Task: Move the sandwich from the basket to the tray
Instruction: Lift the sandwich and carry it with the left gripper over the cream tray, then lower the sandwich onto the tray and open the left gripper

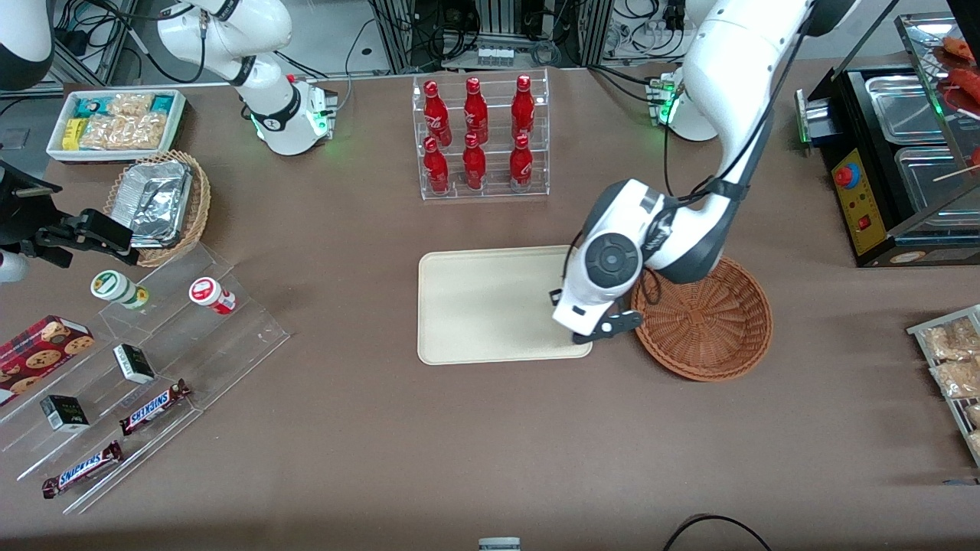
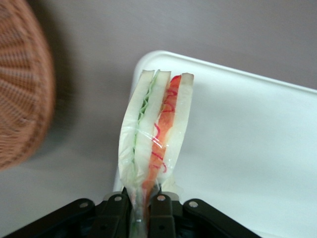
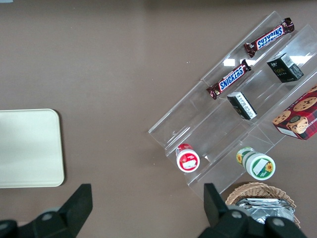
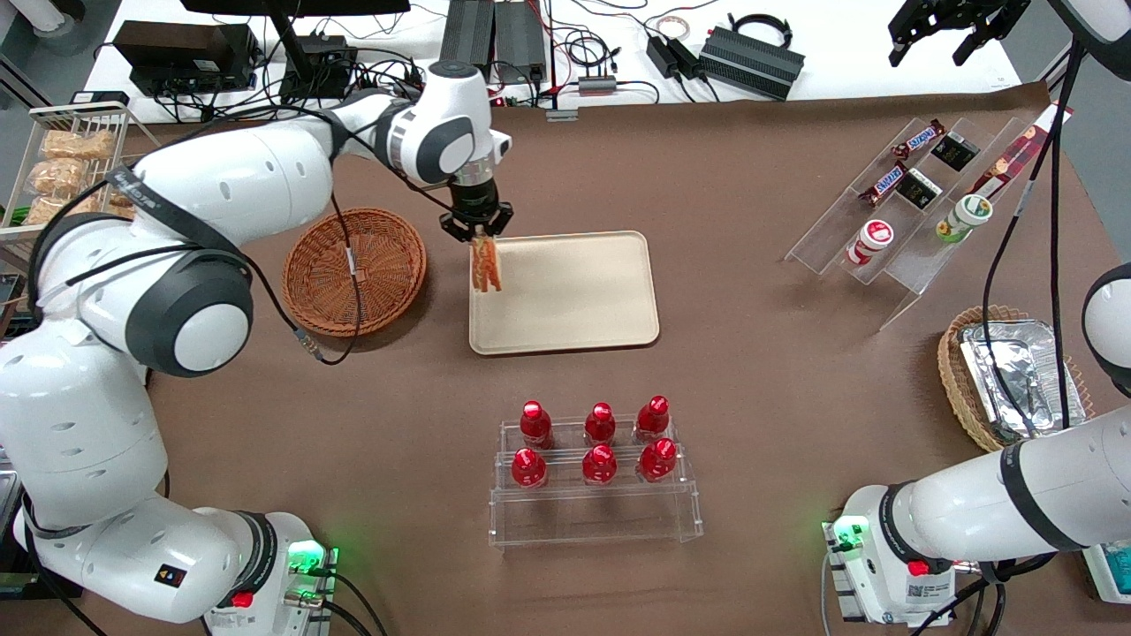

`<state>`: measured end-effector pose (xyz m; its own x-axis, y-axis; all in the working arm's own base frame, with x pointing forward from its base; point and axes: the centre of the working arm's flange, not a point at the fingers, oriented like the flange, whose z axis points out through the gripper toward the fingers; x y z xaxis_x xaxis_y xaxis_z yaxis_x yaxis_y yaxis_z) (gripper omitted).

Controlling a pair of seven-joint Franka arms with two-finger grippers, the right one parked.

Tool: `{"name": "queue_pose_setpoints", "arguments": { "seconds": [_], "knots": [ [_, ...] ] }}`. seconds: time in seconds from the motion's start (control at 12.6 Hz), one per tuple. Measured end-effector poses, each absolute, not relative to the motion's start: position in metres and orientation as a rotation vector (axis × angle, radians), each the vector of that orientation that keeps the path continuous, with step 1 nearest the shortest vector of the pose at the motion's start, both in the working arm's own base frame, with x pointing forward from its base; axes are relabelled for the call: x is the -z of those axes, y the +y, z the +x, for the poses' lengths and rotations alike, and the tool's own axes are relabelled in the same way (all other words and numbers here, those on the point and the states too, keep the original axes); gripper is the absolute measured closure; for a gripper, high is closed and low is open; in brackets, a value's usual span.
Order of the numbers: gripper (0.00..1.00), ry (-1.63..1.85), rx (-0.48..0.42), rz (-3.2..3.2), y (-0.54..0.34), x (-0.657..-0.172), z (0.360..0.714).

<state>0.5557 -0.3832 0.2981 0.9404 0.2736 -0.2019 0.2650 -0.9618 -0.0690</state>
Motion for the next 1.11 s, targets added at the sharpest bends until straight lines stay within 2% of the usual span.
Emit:
{"name": "queue_pose_setpoints", "arguments": {
  "seconds": [0.48,0.95,1.03,1.11],
  "knots": [
    [0.85,-0.441,-0.333,-3.053,-0.478,-0.265,0.526],
    [0.85,-0.460,-0.352,-3.048,-0.496,-0.238,0.527],
    [0.81,-0.471,-0.354,-3.045,-0.496,-0.235,0.527],
    [0.68,-0.488,-0.355,-3.041,-0.496,-0.231,0.527]
  ]
}}
